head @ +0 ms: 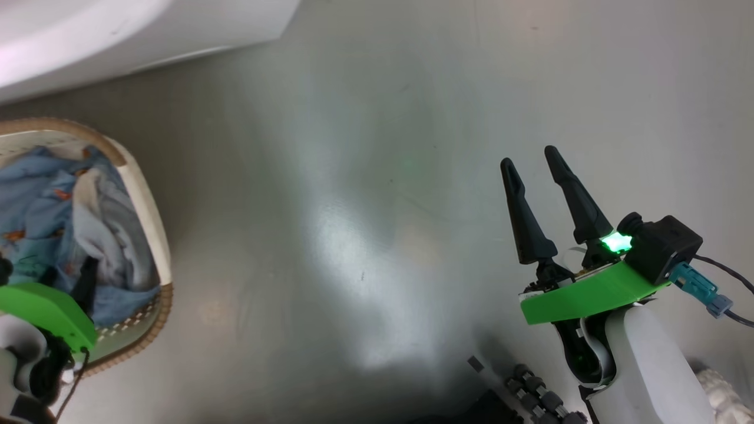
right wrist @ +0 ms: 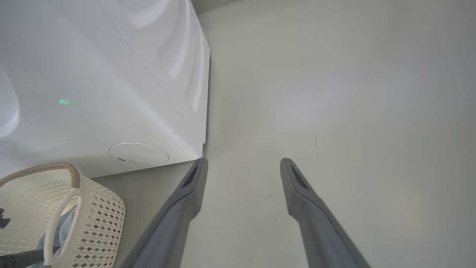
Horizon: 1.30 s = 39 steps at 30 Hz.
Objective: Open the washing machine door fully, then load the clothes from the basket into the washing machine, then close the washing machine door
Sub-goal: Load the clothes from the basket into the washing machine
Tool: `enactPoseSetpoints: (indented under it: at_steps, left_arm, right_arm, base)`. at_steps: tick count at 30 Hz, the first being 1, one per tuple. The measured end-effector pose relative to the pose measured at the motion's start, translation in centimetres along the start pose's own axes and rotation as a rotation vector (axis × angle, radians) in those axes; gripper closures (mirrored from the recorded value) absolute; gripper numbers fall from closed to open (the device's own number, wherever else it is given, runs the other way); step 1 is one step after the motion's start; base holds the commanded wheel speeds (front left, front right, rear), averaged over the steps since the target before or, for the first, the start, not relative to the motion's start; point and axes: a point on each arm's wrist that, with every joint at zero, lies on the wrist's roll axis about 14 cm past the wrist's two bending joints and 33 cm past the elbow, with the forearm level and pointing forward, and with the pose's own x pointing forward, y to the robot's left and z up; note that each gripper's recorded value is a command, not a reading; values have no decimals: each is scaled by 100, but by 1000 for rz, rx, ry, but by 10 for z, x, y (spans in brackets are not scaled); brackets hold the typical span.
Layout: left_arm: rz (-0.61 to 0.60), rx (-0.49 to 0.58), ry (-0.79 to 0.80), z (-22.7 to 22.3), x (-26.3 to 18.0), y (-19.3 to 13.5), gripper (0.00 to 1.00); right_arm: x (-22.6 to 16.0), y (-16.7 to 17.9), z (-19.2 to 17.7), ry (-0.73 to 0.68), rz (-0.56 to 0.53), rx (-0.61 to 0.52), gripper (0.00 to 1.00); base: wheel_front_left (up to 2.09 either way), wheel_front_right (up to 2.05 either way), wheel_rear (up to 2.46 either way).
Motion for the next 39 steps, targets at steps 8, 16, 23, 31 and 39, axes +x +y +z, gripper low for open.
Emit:
enactPoseSetpoints:
  at_steps: [8, 16, 23, 31, 39]
  left_arm:
    - [-13, 68, 1, 10, 25, -8, 0]
    - [-18, 114, 15, 12, 40, -15, 100]
    - [-44, 113, -40, 20, 30, -27, 100]
    - [-47, 105, -144, 30, 1, -34, 100]
    - [-59, 92, -241, 44, -35, -41, 100]
  right_arm:
    - [1, -9, -11, 27, -25, 5, 0]
    - [-2, -13, -18, 49, -35, 3, 0]
    - [-2, -14, -4, 11, -40, 0, 0]
    - [-2, -2, 22, -53, -8, -16, 0]
    - [-4, 13, 50, -121, 33, -42, 0]
  base:
    - [0, 0, 0]
    - [0, 0, 0]
    - [0, 0, 0]
    - [0, 0, 0]
    - [0, 0, 0]
